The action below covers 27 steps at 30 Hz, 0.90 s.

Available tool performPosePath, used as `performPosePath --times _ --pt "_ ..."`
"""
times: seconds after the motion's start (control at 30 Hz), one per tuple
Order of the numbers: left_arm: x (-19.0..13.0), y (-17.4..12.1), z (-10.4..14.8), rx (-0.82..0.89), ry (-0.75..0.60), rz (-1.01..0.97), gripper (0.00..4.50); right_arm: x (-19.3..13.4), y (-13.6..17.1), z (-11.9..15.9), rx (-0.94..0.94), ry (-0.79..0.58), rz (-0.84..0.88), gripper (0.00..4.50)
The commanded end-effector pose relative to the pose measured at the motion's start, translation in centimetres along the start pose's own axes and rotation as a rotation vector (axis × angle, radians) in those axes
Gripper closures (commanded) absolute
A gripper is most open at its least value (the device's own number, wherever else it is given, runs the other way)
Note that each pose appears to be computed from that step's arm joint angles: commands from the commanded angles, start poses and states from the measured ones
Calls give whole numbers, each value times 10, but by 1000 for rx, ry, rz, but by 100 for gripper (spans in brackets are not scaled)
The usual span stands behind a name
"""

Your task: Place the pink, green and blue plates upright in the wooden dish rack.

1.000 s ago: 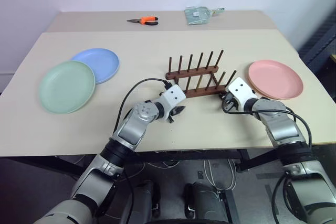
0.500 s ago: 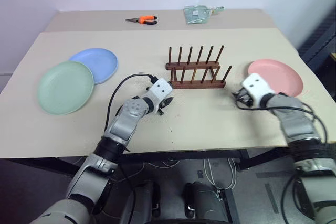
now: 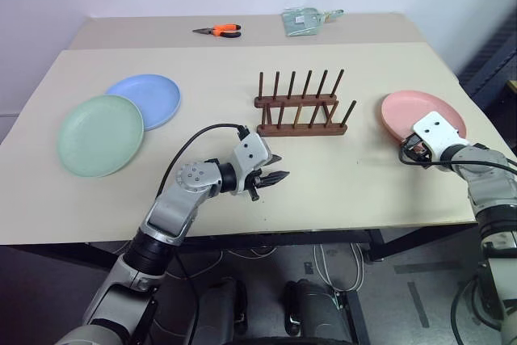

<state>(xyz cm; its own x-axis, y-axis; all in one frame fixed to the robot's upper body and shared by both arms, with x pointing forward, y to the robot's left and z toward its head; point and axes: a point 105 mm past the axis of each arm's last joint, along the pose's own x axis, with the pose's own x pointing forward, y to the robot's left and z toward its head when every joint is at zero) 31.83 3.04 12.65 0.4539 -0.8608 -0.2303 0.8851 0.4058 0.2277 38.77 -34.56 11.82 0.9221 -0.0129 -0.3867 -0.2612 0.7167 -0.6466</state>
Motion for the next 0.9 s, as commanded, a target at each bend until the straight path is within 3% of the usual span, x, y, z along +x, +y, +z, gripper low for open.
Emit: performPosePath --times 0.03,0.13,0.2,0.27,0.33,0.4,0.47,0.57,0.7,0.9 --pt "-4 3 15 28 -47 23 263 1 -8 7 2 -34 -24 296" --pt "-7 4 14 29 -44 35 263 2 -8 13 -28 -67 -27 446" --pt "-10 7 12 33 -36 61 263 -1 -12 27 -79 -127 -46 446" --pt "-13 15 9 26 -26 109 263 -10 -19 60 -67 -276 -60 446" --pt "-16 22 6 1 -25 157 263 -24 -28 98 62 -449 -58 446" --pt "-18 27 5 -25 -30 189 263 -47 -45 137 316 -643 -32 446" --pt "-20 28 5 -39 -37 198 263 -77 -53 171 542 -821 103 446" --pt "-21 28 6 -56 -51 201 263 -123 -34 209 648 -1006 418 446" --pt "-22 29 8 -59 -58 196 263 -138 -22 230 773 -1048 604 446" --pt "-24 30 11 -64 -72 204 263 -112 -12 224 855 -944 667 446"
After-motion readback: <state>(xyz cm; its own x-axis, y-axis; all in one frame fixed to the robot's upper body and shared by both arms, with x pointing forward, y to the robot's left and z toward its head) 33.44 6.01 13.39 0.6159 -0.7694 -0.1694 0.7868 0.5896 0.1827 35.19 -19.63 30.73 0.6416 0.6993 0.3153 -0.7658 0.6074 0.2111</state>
